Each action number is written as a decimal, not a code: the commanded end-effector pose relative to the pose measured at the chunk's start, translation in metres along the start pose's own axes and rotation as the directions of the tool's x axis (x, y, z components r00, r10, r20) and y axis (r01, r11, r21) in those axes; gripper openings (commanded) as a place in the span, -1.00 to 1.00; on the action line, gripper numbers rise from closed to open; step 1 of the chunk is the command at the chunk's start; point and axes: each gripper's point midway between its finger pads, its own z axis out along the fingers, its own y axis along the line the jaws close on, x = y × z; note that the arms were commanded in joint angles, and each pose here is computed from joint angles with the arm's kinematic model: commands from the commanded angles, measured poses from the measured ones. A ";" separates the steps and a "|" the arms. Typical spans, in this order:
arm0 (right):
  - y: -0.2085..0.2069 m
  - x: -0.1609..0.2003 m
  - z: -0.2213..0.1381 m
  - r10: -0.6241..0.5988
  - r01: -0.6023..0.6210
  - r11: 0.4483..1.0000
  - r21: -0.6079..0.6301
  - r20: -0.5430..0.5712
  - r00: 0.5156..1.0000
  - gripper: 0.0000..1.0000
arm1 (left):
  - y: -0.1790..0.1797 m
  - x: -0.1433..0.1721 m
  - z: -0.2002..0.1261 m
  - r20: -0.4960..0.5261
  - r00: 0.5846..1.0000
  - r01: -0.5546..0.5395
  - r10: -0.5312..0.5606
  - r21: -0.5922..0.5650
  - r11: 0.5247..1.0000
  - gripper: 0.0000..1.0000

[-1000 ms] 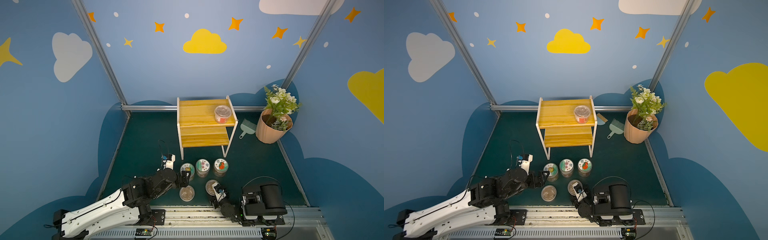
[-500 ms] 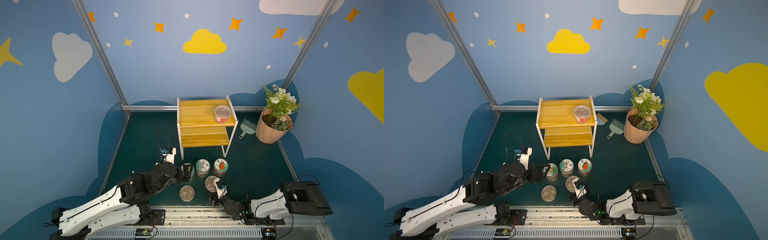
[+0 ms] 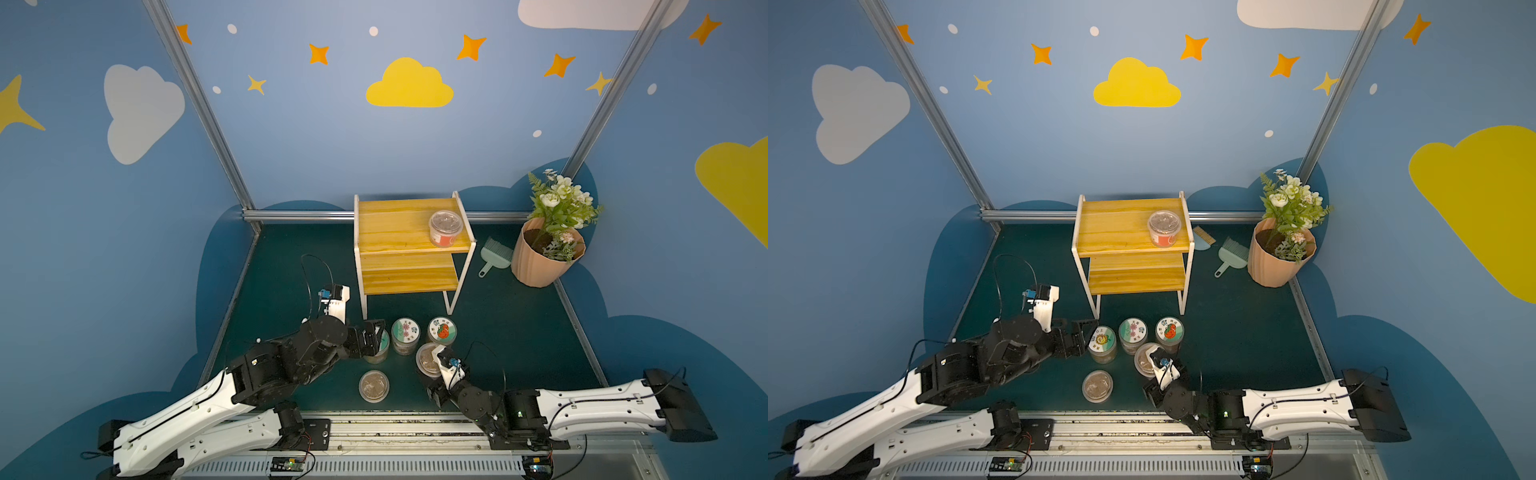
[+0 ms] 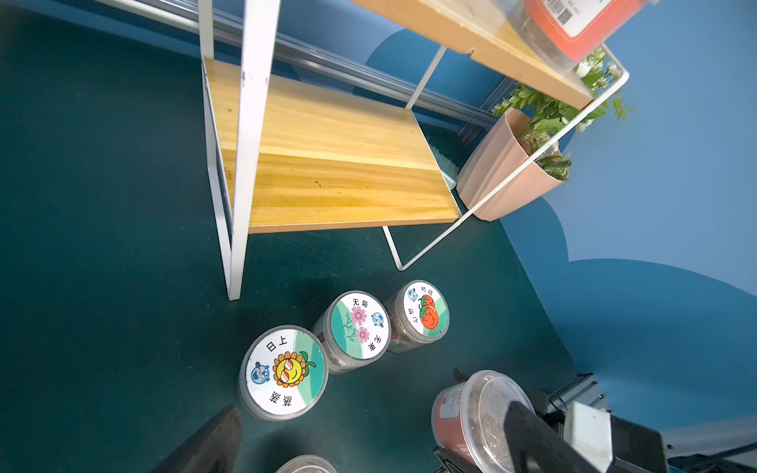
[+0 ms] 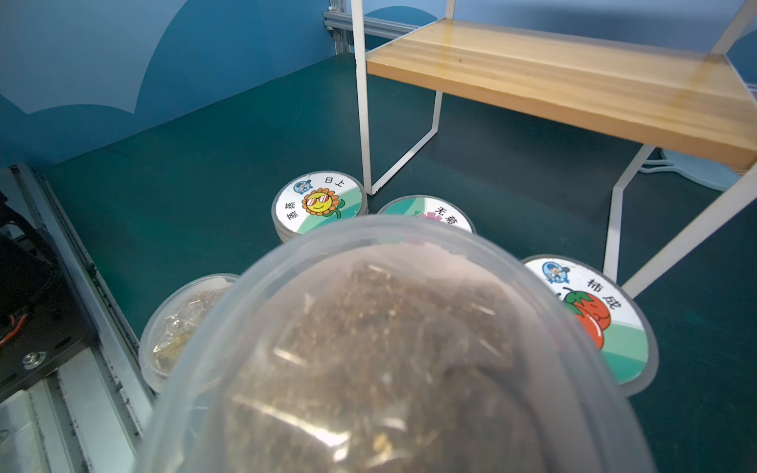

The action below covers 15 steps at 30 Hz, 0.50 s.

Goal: Place the seed container on the shelf
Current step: Place the seed jar on the shelf.

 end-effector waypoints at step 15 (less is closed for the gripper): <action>-0.011 -0.129 -0.015 -0.005 -0.002 0.995 0.102 0.064 0.998 0.05 | -0.005 -0.066 -0.007 0.093 0.995 0.029 -0.027 -0.018 0.999 1.00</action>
